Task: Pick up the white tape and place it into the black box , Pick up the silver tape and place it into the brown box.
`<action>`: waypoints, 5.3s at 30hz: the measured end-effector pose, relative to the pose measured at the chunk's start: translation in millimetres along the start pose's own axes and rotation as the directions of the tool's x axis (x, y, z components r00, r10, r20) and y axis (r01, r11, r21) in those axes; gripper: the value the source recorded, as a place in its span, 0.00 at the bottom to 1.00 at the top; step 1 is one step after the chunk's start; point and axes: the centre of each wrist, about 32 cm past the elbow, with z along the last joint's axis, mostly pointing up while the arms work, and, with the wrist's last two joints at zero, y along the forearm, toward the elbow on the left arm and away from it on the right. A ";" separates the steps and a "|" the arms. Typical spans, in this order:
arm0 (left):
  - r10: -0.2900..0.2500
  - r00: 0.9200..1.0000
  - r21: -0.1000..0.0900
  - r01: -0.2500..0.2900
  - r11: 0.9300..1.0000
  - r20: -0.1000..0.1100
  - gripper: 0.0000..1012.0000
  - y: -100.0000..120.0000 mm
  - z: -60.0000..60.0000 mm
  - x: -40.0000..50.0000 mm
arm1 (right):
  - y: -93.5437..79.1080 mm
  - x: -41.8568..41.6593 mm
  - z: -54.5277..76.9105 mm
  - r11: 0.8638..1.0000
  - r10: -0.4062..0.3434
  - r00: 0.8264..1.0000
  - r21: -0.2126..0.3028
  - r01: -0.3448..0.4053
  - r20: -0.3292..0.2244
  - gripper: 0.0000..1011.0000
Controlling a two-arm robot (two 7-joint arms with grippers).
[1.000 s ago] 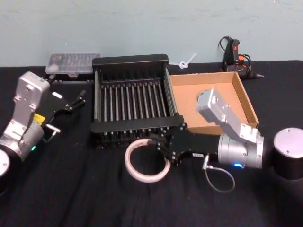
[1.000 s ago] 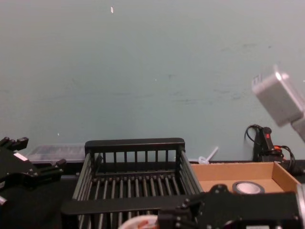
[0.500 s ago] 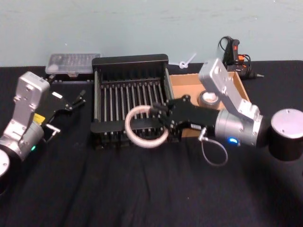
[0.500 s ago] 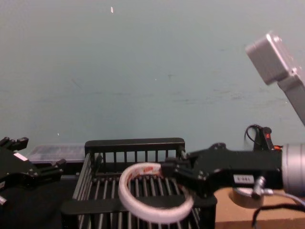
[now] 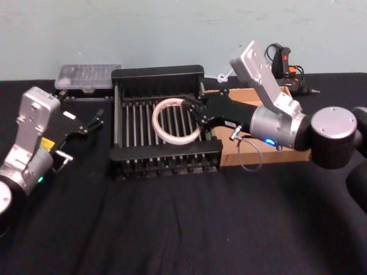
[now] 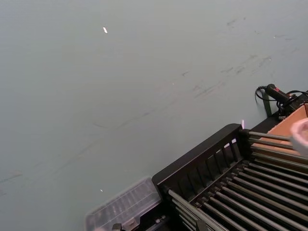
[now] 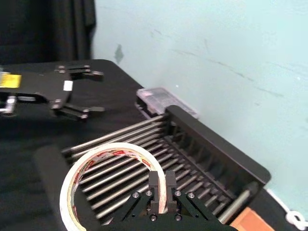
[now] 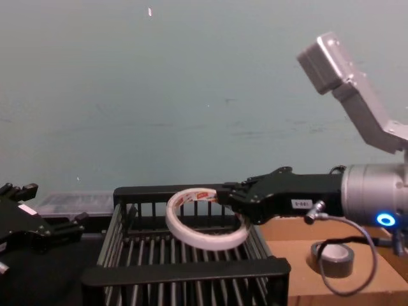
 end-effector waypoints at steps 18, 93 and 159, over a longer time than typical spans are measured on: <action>0.000 1.000 0.000 0.000 1.000 0.000 0.99 0.0 0.0 0.0 | 45.5 10.9 -1.9 0.988 -0.145 0.988 -0.057 0.143 -0.043 0.09; 0.000 1.000 0.000 0.000 1.000 0.000 0.99 0.0 0.0 0.0 | 52.2 6.7 -1.6 0.988 -0.146 0.988 -0.067 0.142 -0.050 0.99; 0.000 1.000 0.000 0.000 1.000 0.000 0.99 0.0 0.0 0.0 | -54.9 4.6 -65.2 0.829 -0.557 0.830 -0.060 0.556 -0.007 0.99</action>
